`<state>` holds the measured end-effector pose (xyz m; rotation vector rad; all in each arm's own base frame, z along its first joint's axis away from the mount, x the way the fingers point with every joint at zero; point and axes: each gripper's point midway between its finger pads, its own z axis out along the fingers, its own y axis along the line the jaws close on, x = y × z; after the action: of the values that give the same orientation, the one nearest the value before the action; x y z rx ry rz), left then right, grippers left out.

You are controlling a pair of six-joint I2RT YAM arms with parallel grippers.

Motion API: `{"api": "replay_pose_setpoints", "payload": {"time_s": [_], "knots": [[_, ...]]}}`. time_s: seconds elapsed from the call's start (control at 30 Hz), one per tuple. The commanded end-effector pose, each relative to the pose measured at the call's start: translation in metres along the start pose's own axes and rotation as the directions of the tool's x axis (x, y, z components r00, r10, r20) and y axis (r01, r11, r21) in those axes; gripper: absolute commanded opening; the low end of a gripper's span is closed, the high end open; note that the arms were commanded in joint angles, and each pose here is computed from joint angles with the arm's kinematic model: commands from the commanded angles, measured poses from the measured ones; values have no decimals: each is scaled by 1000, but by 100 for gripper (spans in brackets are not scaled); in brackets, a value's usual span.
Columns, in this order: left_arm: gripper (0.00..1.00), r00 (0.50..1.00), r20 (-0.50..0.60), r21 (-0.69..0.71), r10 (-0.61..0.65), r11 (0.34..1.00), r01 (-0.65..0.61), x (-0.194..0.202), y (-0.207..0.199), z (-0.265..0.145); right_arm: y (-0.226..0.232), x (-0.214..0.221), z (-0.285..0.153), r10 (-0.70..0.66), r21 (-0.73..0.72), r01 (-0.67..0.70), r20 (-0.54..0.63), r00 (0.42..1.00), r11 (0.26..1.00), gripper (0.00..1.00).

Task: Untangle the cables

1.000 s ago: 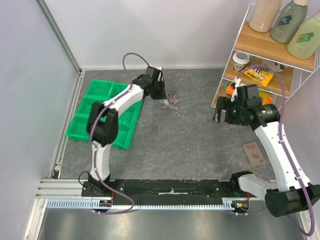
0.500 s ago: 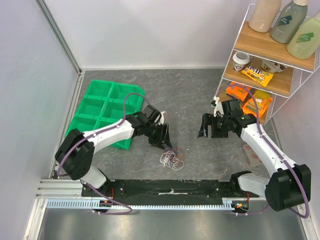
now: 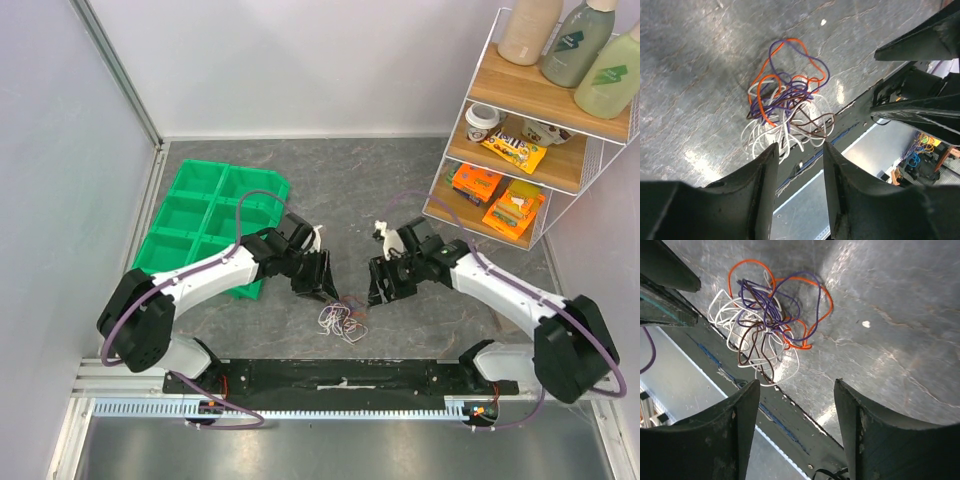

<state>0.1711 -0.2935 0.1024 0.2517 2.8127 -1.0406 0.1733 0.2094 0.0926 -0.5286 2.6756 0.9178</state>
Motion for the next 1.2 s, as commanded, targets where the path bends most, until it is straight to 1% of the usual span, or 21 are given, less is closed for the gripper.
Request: {"api": "replay_pose_setpoints", "payload": {"time_s": [0.0,0.1,0.23,0.27,0.33,0.4,0.47,0.57,0.67,0.7,0.8,0.83,0.9,0.93,0.97,1.0,1.07,1.13,1.17], "knots": [[48,1000,-6,15,-14,1000,14,6,-3,-7,16,3,25,-30,-55,28,-41,999,998,68],[48,1000,-16,-14,-21,1000,21,2,7,2,19,6,40,-53,-46,49,-87,995,998,65],[49,998,-43,-44,-47,998,45,-7,14,15,4,-2,47,-27,49,30,-50,998,998,63],[47,998,-42,-28,-47,999,46,-10,10,16,3,-2,47,-22,59,24,-45,999,998,61],[44,997,-48,-21,-54,998,53,-11,9,19,5,2,50,-9,34,11,-46,999,999,58],[40,996,-58,-34,-66,997,64,-9,13,22,7,4,53,-1,11,1,-43,999,1000,50],[39,997,-60,-23,-57,998,55,-8,13,24,9,4,55,-6,-6,6,-41,999,1000,46],[31,996,-71,-14,-48,999,47,-8,13,27,6,1,61,-21,3,21,-37,999,1000,44],[25,994,-89,-11,-69,998,68,-4,14,30,5,2,67,-19,-2,19,-64,998,1000,36],[24,993,-90,-8,-73,997,72,-4,13,30,5,3,69,-16,-2,16,-74,997,1000,35],[19,996,-72,-3,-55,999,55,-9,10,27,4,2,71,-29,4,30,-76,997,1000,33],[15,997,-62,-6,-42,999,42,-12,10,27,3,2,72,-32,8,33,-74,997,999,33],[6,998,-53,-20,-24,1000,23,-18,7,26,-1,4,74,-28,21,30,-83,996,999,26],[3,999,-50,-27,-16,1000,14,-23,3,22,-2,3,75,-24,25,26,-84,996,999,20],[2,999,-40,-30,-5,1000,4,-28,-2,18,-3,4,74,-20,39,23,-88,996,999,12],[2,1000,-25,-38,7,999,-8,-33,-5,12,-5,-1,70,-20,59,24,-72,997,998,7],[2,998,27,-53,51,997,-50,-47,-14,-2,-11,-11,58,-37,135,40,-30,999,990,0],[2,990,92,-83,109,991,-101,-61,-21,-18,-22,-24,39,-69,247,62,20,997,967,0],[2,983,123,-104,134,987,-122,-67,-22,-26,-31,-31,26,-80,323,60,48,996,944,0]]}}
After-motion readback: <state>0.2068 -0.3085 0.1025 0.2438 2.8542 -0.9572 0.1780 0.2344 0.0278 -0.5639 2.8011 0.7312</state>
